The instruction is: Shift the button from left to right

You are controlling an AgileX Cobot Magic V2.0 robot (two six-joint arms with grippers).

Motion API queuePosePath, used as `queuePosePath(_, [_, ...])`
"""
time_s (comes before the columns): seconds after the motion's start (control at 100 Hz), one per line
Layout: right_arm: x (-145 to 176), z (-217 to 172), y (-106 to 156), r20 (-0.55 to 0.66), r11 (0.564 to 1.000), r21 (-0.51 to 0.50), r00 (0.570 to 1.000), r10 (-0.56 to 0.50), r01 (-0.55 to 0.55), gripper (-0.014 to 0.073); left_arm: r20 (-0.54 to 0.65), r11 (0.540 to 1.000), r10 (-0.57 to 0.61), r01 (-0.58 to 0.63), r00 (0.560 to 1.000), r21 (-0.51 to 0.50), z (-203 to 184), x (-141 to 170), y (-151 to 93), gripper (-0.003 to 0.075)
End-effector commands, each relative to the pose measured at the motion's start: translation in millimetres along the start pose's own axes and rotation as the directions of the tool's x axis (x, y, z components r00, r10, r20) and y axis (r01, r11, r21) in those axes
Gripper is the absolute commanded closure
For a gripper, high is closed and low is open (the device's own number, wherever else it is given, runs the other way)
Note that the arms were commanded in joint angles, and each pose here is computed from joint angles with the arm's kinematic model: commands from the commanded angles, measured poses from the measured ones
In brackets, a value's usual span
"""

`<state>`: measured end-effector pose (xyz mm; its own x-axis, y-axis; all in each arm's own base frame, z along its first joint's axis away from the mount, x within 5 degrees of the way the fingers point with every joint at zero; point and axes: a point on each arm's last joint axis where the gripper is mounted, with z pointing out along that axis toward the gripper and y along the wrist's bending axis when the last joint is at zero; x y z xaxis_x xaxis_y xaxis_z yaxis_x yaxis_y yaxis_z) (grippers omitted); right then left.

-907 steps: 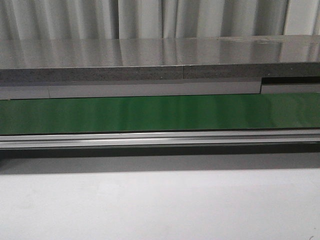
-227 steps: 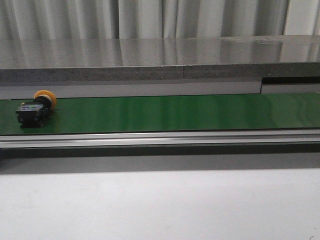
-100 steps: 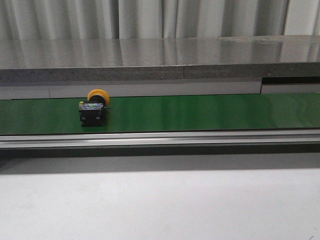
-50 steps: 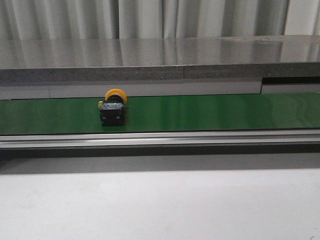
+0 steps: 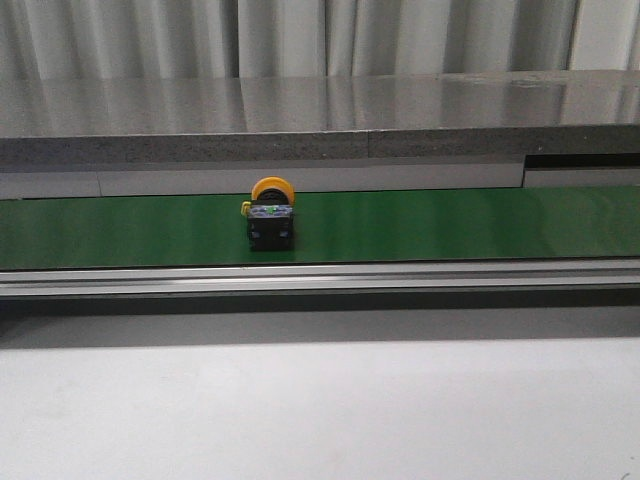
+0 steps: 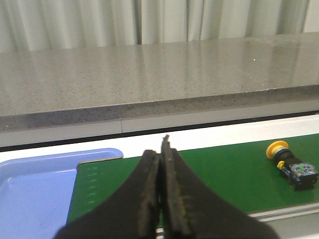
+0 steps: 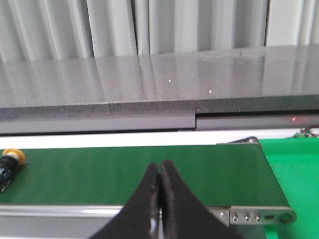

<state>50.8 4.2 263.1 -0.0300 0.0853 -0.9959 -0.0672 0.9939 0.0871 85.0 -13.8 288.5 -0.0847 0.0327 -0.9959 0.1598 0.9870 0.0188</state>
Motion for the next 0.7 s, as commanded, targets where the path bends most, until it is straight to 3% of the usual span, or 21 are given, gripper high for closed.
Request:
queuePosePath(0.0, [-29.3, 5.4, 2.6, -0.016, 1.0, -0.001, 1.0, -0.005, 0.005, 0.0663, 0.091, 1.0, -0.006, 0.007, 0.996, -0.007, -0.9, -15.6, 0.8, 0.074])
queuePosePath(0.13, [-52.0, 16.9, 5.2, -0.166, 1.0, 0.002, 0.986, -0.005, 0.006, 0.0663, 0.091, 1.0, -0.006, 0.007, 0.996, -0.007, -0.9, -15.6, 0.8, 0.074])
queuePosePath(0.33, [-76.5, 43.1, 7.8, -0.382, 1.0, 0.01, 0.924, -0.003, 0.007, 0.0663, 0.091, 1.0, -0.006, 0.007, 0.996, -0.007, -0.9, -15.6, 0.8, 0.074])
queuePosePath(0.69, [-80.0, 80.2, 9.8, -0.516, 1.0, 0.014, 0.856, 0.029, -0.026, 0.0663, 0.091, 1.0, -0.006, 0.007, 0.996, -0.007, -0.9, -15.6, 0.8, 0.074])
